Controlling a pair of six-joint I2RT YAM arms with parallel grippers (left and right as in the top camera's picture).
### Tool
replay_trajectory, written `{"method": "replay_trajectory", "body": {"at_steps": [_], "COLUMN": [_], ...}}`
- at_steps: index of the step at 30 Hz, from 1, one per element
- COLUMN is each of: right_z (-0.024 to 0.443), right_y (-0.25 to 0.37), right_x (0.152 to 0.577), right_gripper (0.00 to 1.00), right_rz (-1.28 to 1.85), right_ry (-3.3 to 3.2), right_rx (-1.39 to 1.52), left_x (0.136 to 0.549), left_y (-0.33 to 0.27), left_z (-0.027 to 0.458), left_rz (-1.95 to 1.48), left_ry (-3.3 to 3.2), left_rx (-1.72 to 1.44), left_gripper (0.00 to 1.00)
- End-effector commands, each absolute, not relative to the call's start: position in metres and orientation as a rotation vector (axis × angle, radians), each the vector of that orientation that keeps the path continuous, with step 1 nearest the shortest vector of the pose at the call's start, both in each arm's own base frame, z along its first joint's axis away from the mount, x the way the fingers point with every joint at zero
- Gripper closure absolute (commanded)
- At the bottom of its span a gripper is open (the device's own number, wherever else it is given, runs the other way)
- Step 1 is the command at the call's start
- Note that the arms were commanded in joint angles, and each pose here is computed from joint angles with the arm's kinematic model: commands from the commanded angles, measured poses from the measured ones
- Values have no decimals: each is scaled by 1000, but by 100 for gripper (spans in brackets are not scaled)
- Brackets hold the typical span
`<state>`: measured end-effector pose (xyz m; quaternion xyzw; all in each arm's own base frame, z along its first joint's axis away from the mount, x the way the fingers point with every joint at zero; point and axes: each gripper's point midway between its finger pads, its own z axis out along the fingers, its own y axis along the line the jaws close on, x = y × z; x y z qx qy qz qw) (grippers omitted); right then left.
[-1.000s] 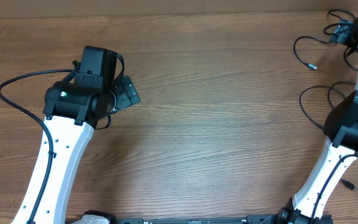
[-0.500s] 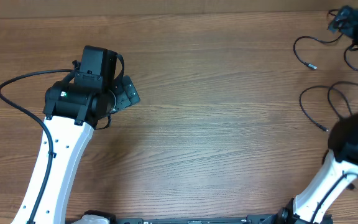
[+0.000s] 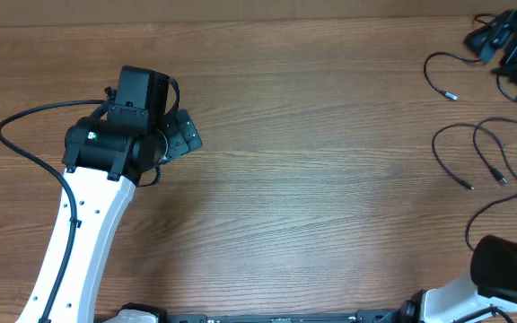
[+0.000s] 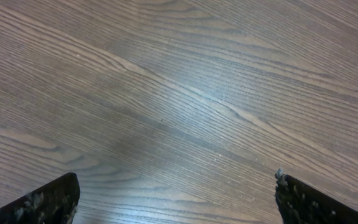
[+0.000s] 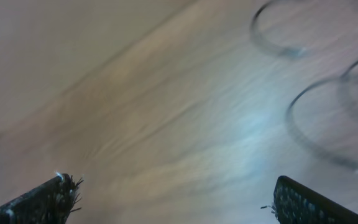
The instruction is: Untangle cables
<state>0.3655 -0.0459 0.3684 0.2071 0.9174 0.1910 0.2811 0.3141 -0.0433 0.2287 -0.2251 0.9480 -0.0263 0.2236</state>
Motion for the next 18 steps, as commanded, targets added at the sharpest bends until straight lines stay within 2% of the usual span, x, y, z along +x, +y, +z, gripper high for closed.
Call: {"method": "replay_trajectory", "body": {"at_steps": [1, 10, 18], "right_z": [376, 376, 376], "right_y": [-12, 29, 34], "right_x": [362, 362, 361], "right_gripper": [0, 0, 0], "right_rz": [679, 724, 730], "right_ry": [2465, 2505, 2510], "right_rx": [464, 329, 311], "left_x": [318, 318, 318], "left_y": [-40, -40, -40], "left_z": [232, 232, 232], "left_rz": [-62, -62, -61], "left_ry": [2599, 2599, 2599], "left_rx": [-641, -641, -641], "left_gripper": [0, 0, 0]}}
